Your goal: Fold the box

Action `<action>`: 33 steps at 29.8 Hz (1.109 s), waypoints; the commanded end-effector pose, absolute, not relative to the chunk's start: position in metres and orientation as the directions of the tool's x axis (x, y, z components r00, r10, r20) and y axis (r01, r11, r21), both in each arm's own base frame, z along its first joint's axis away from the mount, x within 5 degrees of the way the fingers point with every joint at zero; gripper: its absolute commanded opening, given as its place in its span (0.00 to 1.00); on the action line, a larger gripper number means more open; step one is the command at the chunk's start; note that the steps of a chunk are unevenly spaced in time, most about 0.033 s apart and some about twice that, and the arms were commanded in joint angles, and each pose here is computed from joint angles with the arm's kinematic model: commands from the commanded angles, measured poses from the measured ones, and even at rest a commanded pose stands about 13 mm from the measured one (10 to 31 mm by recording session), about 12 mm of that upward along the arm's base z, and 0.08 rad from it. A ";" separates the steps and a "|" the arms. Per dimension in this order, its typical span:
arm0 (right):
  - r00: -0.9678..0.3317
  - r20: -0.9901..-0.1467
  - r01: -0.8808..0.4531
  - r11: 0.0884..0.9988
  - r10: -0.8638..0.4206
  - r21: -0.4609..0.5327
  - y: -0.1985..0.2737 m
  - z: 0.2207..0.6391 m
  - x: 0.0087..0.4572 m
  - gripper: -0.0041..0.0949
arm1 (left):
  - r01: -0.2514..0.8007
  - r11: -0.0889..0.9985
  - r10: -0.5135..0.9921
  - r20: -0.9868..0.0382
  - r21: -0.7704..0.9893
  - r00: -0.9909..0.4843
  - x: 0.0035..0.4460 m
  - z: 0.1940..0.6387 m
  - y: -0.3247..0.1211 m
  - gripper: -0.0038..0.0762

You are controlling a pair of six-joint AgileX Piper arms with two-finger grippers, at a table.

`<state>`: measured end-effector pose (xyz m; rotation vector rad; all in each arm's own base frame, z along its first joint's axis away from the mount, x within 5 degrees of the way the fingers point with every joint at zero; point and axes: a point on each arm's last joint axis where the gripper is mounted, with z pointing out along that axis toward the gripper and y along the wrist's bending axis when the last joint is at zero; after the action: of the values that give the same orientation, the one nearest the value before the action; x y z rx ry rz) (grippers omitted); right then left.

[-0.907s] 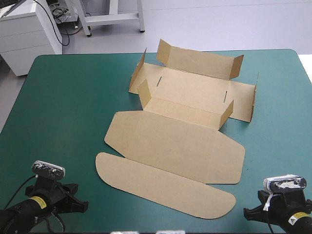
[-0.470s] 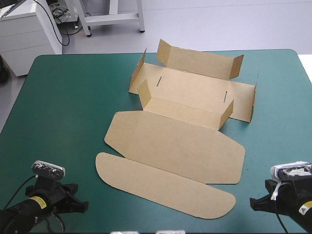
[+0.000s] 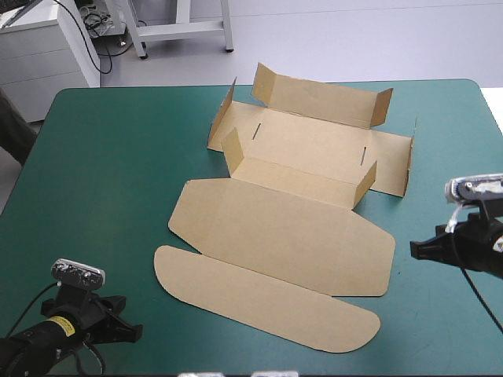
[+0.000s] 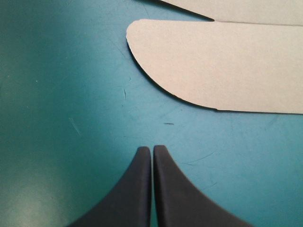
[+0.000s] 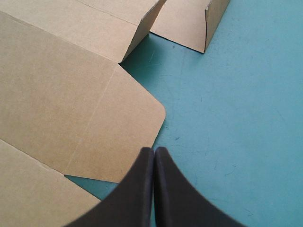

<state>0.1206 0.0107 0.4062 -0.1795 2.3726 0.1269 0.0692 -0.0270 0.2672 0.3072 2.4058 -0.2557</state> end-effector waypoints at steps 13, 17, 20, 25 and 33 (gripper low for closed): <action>-0.781 -0.618 -0.019 0.986 0.088 0.165 0.007 0.437 0.214 0.61 | 0.284 0.952 0.124 -0.708 -0.113 -0.696 0.073 0.277 -0.028 0.04; -0.817 -0.557 0.026 0.973 0.152 0.228 0.009 0.425 0.233 0.63 | 0.284 0.952 0.124 -0.708 -0.113 -0.696 0.073 0.277 -0.028 0.04; -0.839 -0.504 0.050 0.952 0.204 0.302 0.014 0.416 0.246 0.63 | 0.284 0.952 0.124 -0.708 -0.113 -0.696 0.073 0.277 -0.028 0.04; -0.876 -0.421 0.052 0.915 0.234 0.400 0.022 0.400 0.267 0.63 | 0.284 0.952 0.124 -0.708 -0.113 -0.696 0.073 0.277 -0.028 0.04; -0.921 -0.318 0.083 0.909 0.226 0.408 0.022 0.366 0.313 0.63 | 0.284 0.952 0.124 -0.708 -0.113 -0.696 0.073 0.277 -0.028 0.04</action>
<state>0.3064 0.0187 0.3589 0.2533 2.7313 0.5197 0.0692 -0.0270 0.2672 0.3072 2.4058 -0.2557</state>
